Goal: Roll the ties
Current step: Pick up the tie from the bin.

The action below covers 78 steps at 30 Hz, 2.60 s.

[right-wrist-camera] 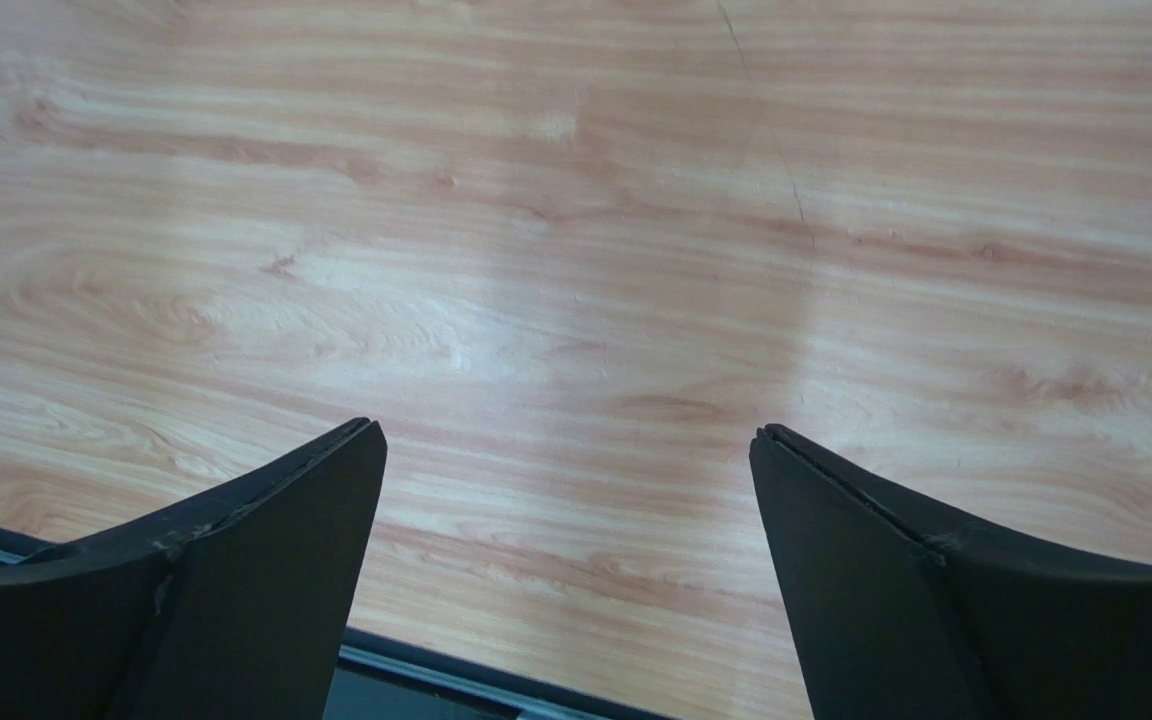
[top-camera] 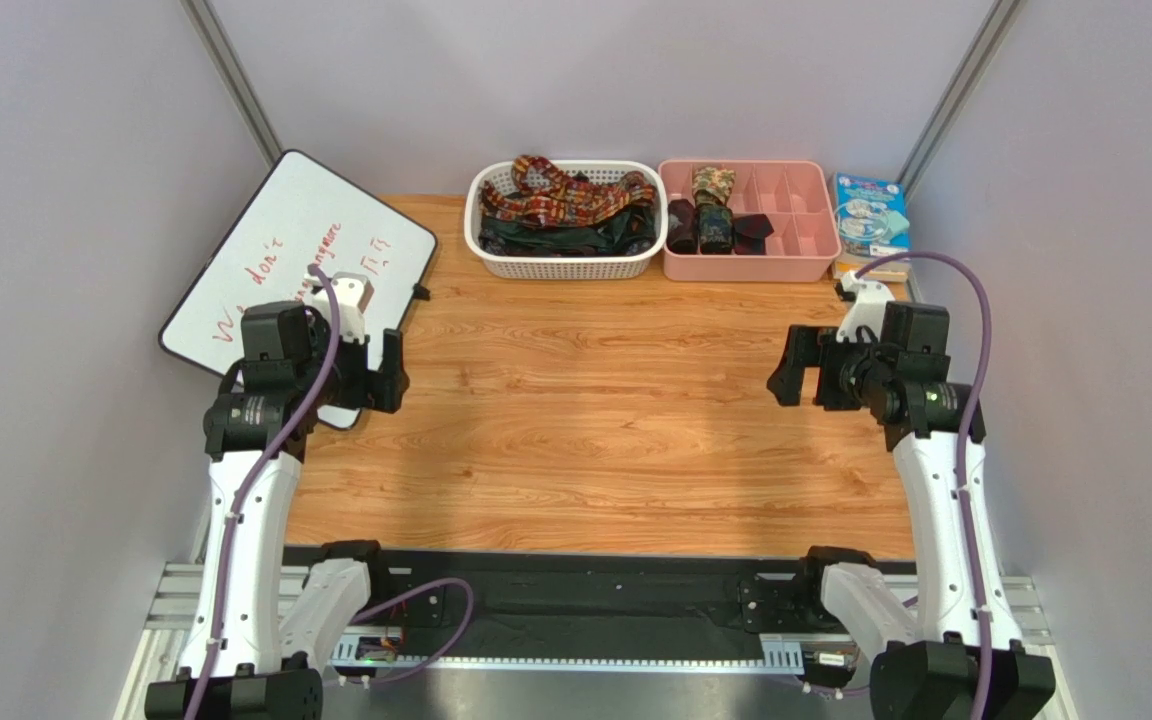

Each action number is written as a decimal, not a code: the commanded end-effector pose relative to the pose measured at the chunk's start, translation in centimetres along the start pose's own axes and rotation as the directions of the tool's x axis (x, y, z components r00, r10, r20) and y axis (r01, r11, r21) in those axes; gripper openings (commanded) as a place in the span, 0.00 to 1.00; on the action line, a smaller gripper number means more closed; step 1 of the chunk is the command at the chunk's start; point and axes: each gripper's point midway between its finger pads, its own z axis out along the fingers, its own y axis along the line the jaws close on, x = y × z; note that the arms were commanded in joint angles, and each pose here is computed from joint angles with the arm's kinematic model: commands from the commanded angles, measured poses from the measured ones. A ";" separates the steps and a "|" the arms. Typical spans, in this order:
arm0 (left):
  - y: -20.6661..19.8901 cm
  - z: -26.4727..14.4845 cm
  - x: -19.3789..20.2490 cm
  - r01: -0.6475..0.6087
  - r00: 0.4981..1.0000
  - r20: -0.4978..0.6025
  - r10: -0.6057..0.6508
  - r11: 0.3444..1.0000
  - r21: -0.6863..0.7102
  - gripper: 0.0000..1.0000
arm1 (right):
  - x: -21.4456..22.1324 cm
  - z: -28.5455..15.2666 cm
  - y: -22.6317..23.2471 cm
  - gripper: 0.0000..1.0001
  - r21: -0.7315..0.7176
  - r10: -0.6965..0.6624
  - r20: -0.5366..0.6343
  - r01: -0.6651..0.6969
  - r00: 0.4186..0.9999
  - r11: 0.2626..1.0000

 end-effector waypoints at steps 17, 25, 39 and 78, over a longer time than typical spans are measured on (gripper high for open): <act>-0.6 1.6 -8.3 -0.012 0.970 0.241 -0.010 0.996 0.088 0.99 | -23.1 10.9 10.2 1.00 -0.338 0.112 0.173 -0.048 0.979 0.940; -1.0 3.9 -9.6 0.045 0.972 0.221 -0.080 0.986 0.159 1.00 | -27.7 18.7 13.3 1.00 -0.190 0.041 0.265 0.011 0.963 0.982; -0.8 4.4 -7.9 0.056 0.979 0.189 -0.083 0.988 0.141 1.00 | -27.7 31.5 11.6 1.00 -0.081 0.096 0.335 -0.072 0.937 0.994; 0.3 6.6 -7.3 0.088 0.985 0.139 -0.103 0.990 0.110 0.99 | -28.7 40.8 10.3 0.69 -0.126 0.202 0.533 -0.159 0.822 0.979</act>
